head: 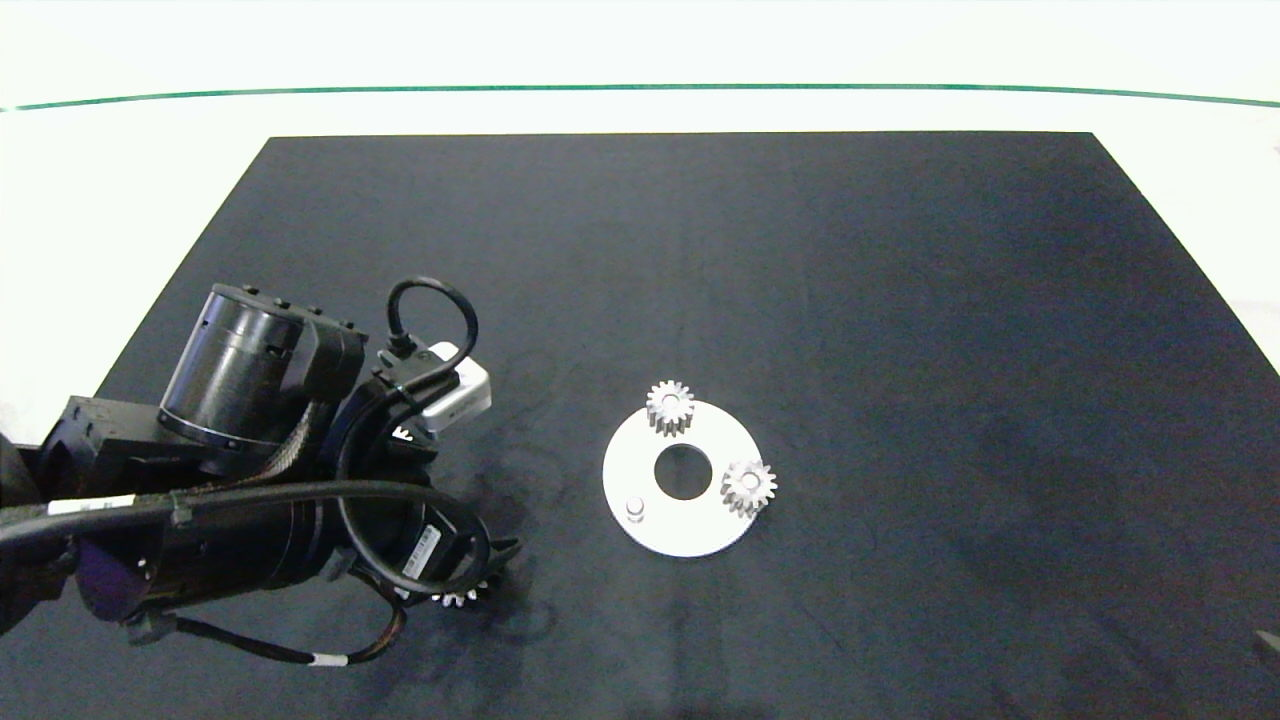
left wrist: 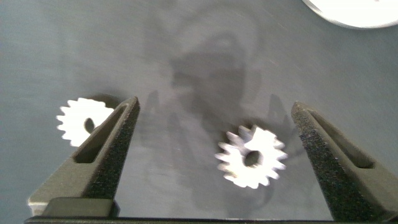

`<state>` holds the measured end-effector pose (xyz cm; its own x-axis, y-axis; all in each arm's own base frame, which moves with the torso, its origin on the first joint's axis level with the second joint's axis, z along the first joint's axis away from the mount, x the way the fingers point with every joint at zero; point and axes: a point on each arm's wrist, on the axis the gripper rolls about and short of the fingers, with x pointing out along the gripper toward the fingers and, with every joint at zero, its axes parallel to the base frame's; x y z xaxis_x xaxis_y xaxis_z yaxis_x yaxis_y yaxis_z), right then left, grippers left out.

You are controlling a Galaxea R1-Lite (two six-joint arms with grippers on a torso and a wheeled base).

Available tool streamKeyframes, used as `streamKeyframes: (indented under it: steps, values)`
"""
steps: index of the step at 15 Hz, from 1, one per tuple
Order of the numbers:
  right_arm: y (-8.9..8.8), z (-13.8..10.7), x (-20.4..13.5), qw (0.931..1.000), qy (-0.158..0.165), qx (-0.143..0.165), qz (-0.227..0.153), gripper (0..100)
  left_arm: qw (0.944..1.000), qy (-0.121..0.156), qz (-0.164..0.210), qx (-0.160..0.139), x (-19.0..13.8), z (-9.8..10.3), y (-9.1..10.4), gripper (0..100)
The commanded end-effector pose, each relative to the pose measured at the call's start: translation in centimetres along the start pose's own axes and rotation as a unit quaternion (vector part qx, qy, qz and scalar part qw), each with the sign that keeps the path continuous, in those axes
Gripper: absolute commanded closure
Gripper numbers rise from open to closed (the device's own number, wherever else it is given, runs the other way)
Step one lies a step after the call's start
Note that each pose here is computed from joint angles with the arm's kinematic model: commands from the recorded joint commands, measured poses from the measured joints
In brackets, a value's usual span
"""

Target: Remove an incorrectly installed larger gear and replace it with the correct smaller gear

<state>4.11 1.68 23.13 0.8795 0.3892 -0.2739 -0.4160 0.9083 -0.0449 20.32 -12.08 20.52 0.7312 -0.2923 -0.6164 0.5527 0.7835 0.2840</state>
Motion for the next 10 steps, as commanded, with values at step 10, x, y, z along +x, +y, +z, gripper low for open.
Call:
streamKeyframes:
  steps: [10]
  values:
    - [0.0, -0.1, 0.0, 1.0, 0.001, -0.001, 0.001, 0, 0.9942, 0.035, 0.063, -0.079, 3.1, -0.5, 7.5, 0]
